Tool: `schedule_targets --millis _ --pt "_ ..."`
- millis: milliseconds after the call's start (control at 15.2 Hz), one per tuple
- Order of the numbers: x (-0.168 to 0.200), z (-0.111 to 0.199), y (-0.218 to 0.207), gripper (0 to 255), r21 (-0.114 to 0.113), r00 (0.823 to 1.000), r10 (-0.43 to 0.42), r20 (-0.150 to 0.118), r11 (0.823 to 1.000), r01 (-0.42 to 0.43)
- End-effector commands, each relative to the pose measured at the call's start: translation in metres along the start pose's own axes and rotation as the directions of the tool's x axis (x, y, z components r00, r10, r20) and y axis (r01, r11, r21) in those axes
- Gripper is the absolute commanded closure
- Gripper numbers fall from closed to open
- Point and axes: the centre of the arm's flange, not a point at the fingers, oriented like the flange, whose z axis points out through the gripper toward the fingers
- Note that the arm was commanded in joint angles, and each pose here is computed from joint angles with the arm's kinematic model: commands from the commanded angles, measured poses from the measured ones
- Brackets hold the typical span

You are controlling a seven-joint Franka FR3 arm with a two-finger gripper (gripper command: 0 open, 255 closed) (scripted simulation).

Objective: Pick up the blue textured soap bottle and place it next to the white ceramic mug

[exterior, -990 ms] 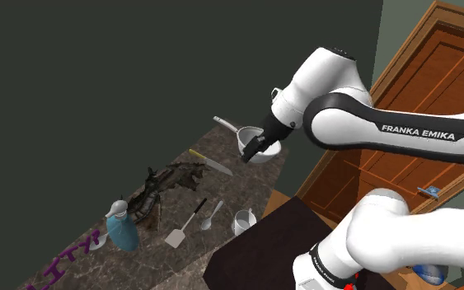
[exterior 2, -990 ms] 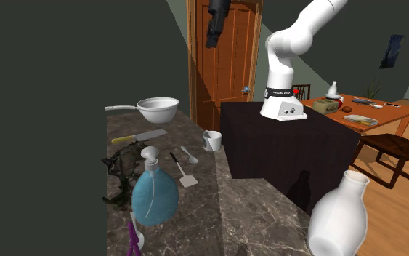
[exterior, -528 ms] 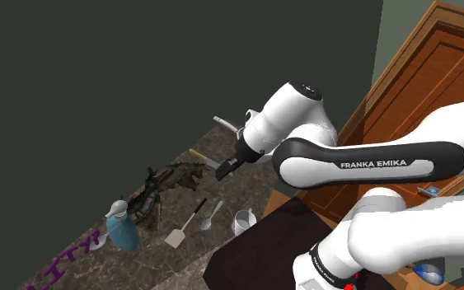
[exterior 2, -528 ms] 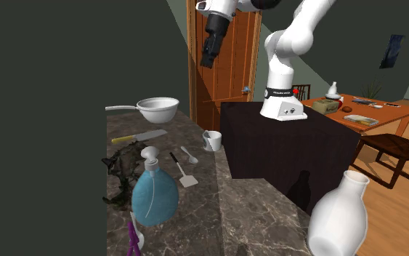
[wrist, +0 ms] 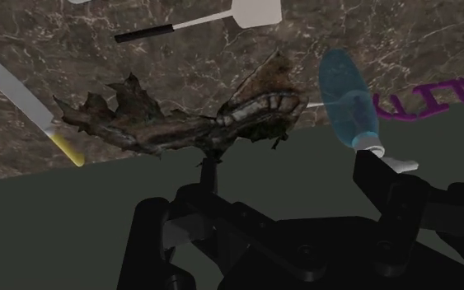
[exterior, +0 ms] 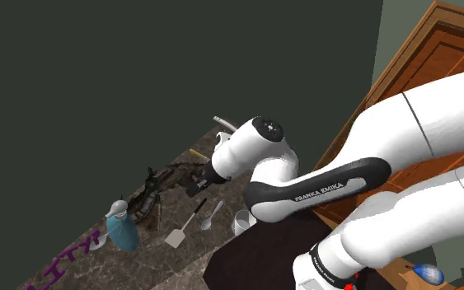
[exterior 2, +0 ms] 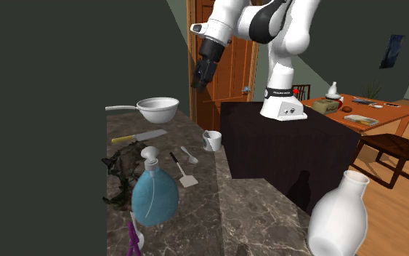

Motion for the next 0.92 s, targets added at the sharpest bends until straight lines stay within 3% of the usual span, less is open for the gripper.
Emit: schedule_targets --millis 0,858 --pt "-0.001 0.022 -0.016 0 0.01 1.0 -0.014 -0.026 1.0 0.014" --pt "0.01 0.158 -0.117 0 0.003 0.98 -0.099 -0.175 0.995 0.101"
